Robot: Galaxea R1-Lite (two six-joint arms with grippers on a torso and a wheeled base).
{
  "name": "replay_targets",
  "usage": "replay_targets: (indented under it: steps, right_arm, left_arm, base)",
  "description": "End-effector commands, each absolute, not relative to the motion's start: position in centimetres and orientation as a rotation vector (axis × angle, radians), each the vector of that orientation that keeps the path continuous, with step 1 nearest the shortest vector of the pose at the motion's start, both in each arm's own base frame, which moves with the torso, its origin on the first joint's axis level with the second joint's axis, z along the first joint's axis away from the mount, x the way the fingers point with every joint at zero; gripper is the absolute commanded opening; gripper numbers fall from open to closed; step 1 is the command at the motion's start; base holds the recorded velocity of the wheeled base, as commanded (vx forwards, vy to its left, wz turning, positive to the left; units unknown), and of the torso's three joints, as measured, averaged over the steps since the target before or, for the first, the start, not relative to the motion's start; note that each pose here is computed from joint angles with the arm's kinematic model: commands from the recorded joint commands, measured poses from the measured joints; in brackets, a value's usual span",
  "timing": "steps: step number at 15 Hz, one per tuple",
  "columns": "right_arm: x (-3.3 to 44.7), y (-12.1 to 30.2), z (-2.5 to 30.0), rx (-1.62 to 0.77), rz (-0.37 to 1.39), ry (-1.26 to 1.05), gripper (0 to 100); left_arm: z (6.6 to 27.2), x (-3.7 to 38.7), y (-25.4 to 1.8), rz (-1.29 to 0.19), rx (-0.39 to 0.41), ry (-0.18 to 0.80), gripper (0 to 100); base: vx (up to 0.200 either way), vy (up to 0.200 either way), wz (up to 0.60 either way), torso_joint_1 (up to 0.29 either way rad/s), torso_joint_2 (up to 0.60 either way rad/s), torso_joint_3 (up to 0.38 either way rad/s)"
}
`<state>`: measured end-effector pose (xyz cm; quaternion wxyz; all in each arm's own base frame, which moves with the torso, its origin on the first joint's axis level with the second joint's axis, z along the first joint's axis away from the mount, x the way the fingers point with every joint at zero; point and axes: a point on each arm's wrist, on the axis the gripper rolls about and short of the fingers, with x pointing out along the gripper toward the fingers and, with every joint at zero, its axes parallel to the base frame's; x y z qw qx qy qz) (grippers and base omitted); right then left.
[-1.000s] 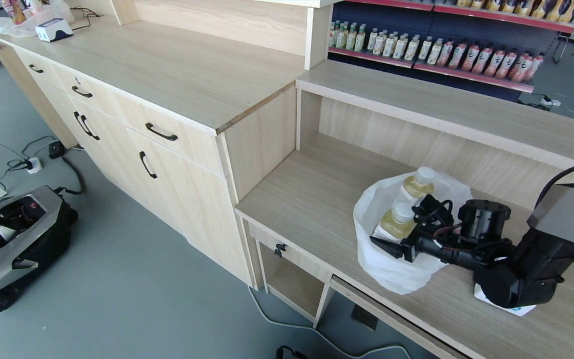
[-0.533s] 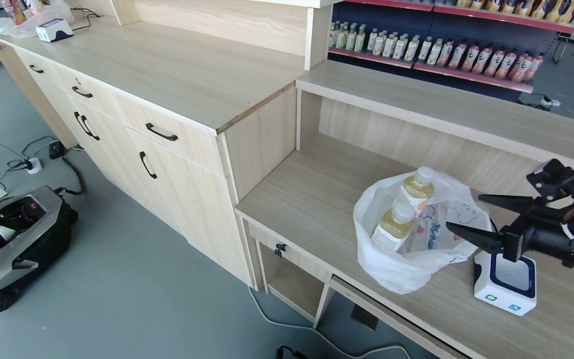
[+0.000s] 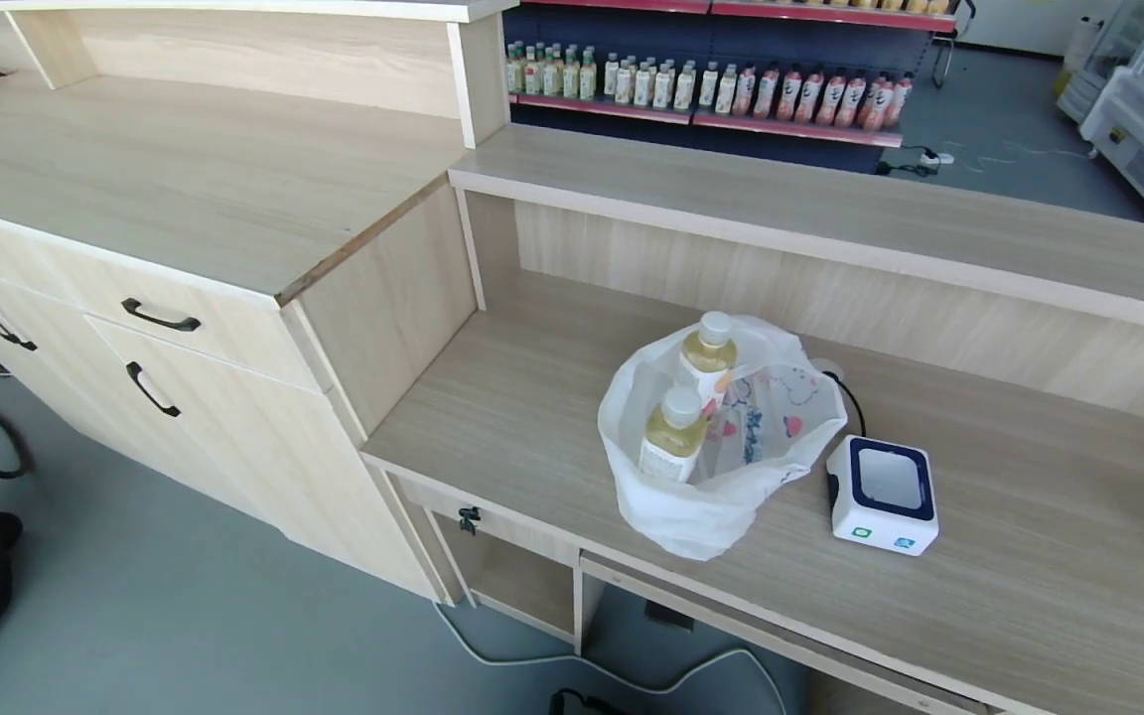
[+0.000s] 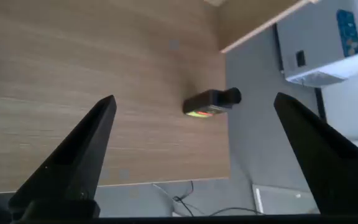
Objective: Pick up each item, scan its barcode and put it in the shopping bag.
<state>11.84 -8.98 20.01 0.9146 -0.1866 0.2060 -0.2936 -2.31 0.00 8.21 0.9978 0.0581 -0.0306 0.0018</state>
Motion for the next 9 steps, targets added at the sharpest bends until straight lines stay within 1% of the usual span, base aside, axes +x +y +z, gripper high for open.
replay_targets:
  steps: [1, 2, 3, 5, 6, 7, 8, 9]
  right_arm:
    - [11.0, -11.7, 20.0, -0.348, -0.915, 0.540, 100]
    - [10.5, -12.4, 19.4, -0.338, -0.984, 0.602, 100]
    - [10.0, -14.0, 17.8, -0.295, -1.055, 0.734, 100]
    - [9.7, -15.8, 15.8, -0.226, -1.084, 0.854, 100]
    - [9.9, -16.3, 15.6, -0.218, -1.072, 0.852, 100]
    - [10.1, -16.4, 16.0, -0.216, -1.012, 0.799, 100]
    - [10.2, -16.2, 16.1, -0.216, -0.929, 0.746, 100]
    - [9.8, -15.4, 16.5, -0.217, -0.908, 0.715, 100]
  left_arm:
    - [8.2, -2.3, 0.0, 0.004, 0.117, -0.061, 100]
    - [8.2, -2.3, 0.0, 0.004, 0.117, -0.061, 100]
    - [8.2, -2.3, 0.0, 0.004, 0.117, -0.061, 100]
    - [8.2, -2.3, 0.0, 0.004, 0.117, -0.061, 100]
    - [8.2, -2.3, 0.0, 0.004, 0.117, -0.061, 100]
    - [8.2, -2.3, 0.0, 0.004, 0.117, -0.061, 100]
    - [8.2, -2.3, 0.0, 0.004, 0.117, -0.063, 100]
    - [8.2, -2.3, 0.0, 0.004, 0.117, -0.063, 100]
  base:
    - [0.000, 0.000, -0.60, -0.002, 0.00, 0.007]
    - [0.000, 0.000, -0.60, 0.002, 0.01, -0.007]
    - [0.000, 0.000, 0.00, 0.000, 0.00, 0.000]
    - [0.000, 0.000, 0.00, 0.000, 0.00, 0.000]
    - [0.000, 0.000, 0.00, 0.000, 0.00, 0.000]
    - [0.000, 0.000, 0.00, 0.000, 0.00, 0.000]
    - [0.000, 0.000, 0.00, 0.000, 0.00, 0.000]
    - [0.000, 0.000, 0.00, 0.000, 0.00, 0.000]
